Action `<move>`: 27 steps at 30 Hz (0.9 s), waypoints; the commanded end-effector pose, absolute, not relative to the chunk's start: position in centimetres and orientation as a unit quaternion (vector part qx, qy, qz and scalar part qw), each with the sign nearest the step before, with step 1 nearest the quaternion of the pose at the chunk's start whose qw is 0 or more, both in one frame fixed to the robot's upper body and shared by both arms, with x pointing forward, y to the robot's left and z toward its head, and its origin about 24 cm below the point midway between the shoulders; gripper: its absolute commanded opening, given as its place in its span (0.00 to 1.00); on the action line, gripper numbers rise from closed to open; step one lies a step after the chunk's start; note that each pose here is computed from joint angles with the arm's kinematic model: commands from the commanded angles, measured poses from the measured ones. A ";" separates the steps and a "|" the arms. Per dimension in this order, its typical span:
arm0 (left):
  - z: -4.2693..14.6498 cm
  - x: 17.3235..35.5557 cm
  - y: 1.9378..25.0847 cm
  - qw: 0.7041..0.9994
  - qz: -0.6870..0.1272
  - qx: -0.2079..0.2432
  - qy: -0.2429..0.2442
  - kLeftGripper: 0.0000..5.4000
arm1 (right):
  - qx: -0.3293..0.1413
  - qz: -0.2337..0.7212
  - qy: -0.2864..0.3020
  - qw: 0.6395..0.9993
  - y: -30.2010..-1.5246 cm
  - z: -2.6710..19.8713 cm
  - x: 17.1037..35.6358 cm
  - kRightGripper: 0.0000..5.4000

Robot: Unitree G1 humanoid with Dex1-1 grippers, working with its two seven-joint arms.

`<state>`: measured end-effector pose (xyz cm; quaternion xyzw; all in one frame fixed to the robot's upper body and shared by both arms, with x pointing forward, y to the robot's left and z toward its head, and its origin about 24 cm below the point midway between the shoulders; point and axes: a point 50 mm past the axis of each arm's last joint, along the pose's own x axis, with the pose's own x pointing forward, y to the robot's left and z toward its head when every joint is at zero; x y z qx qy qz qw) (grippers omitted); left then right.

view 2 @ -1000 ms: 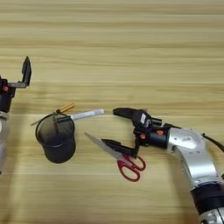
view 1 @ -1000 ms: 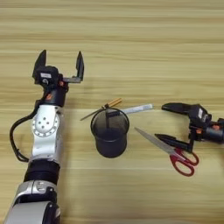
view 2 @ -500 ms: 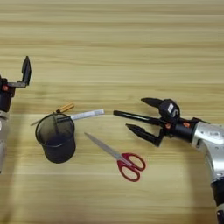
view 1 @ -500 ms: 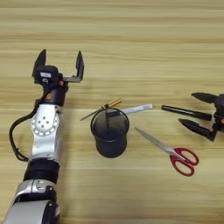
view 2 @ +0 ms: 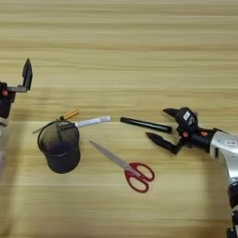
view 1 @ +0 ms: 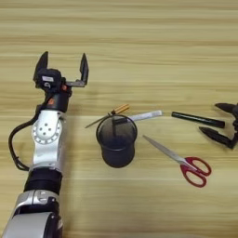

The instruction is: Move the objects on the table

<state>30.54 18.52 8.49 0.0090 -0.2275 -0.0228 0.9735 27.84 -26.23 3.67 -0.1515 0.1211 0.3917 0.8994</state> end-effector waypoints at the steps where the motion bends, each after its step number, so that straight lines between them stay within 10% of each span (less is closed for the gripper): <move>1: 8.7 30.7 18.3 0.972 -0.028 0.015 -0.231 1.00 | -0.170 0.383 0.127 0.899 -26.2 3.7 28.5 0.99; 13: 8.6 30.7 18.4 0.972 -0.027 0.015 -0.231 1.00 | -0.169 0.384 0.151 0.895 -25.7 2.3 28.5 0.99; 27: 8.6 30.7 18.4 0.972 -0.027 0.015 -0.231 1.00 | -0.170 0.397 0.152 0.889 -25.3 1.9 28.3 0.74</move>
